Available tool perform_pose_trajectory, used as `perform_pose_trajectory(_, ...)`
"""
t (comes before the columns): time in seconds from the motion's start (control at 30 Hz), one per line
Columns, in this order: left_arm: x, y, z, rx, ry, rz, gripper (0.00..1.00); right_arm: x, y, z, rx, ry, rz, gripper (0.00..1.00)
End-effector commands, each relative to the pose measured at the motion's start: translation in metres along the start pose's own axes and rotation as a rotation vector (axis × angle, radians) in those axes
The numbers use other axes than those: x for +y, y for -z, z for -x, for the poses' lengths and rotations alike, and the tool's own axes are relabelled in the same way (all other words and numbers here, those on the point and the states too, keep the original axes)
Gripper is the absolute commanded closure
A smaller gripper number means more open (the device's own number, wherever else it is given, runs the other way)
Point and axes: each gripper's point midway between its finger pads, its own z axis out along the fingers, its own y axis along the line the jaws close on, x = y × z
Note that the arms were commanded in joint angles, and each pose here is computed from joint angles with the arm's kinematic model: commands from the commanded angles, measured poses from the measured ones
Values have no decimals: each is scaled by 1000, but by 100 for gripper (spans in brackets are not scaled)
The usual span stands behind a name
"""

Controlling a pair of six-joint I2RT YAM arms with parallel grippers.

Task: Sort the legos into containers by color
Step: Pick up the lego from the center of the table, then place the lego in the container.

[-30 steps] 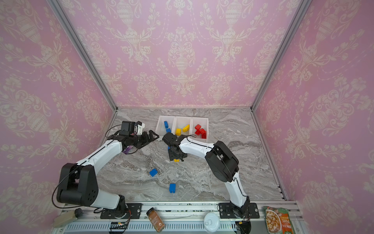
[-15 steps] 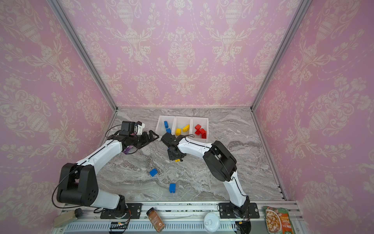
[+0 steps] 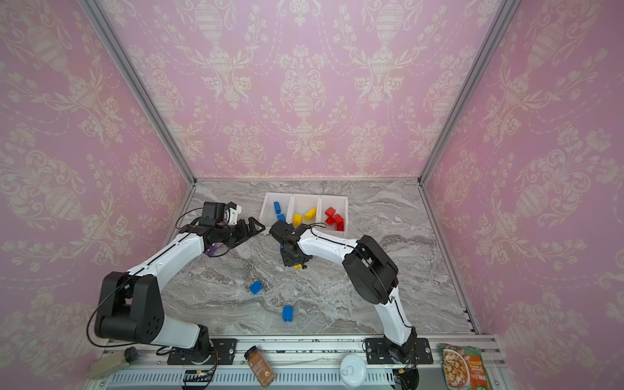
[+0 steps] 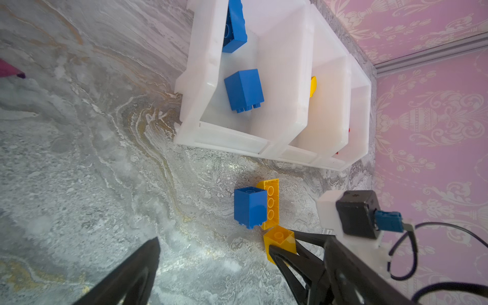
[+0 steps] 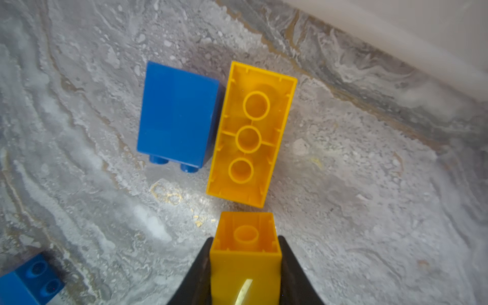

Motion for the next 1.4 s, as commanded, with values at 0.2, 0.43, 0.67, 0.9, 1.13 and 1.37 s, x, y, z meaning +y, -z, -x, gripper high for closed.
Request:
perform_pose_trajectory(0.2,5,1,1,2,-12,20,1,-18,61,37,-127,55,-41,71)
perform_pose_trajectory(0.43,4,1,1,2,-12,18,1,-46,72,89,-205,31,-63,71)
perform_pose_trajectory(0.67,4,0,0,6,-9,14,1,-69,57,141,-244,4,-79,71)
perform_pose_trajectory(0.9,4,0,-1,9,-9,15,1,-85,31,178,-256,-28,-91,71)
perform_pose_trajectory(1.13,5,-1,-1,11,-8,17,1,-94,9,193,-258,-71,-75,67)
perform_pose_trajectory(1.37,6,-1,-1,11,-9,20,1,-96,6,193,-257,-83,-70,27)
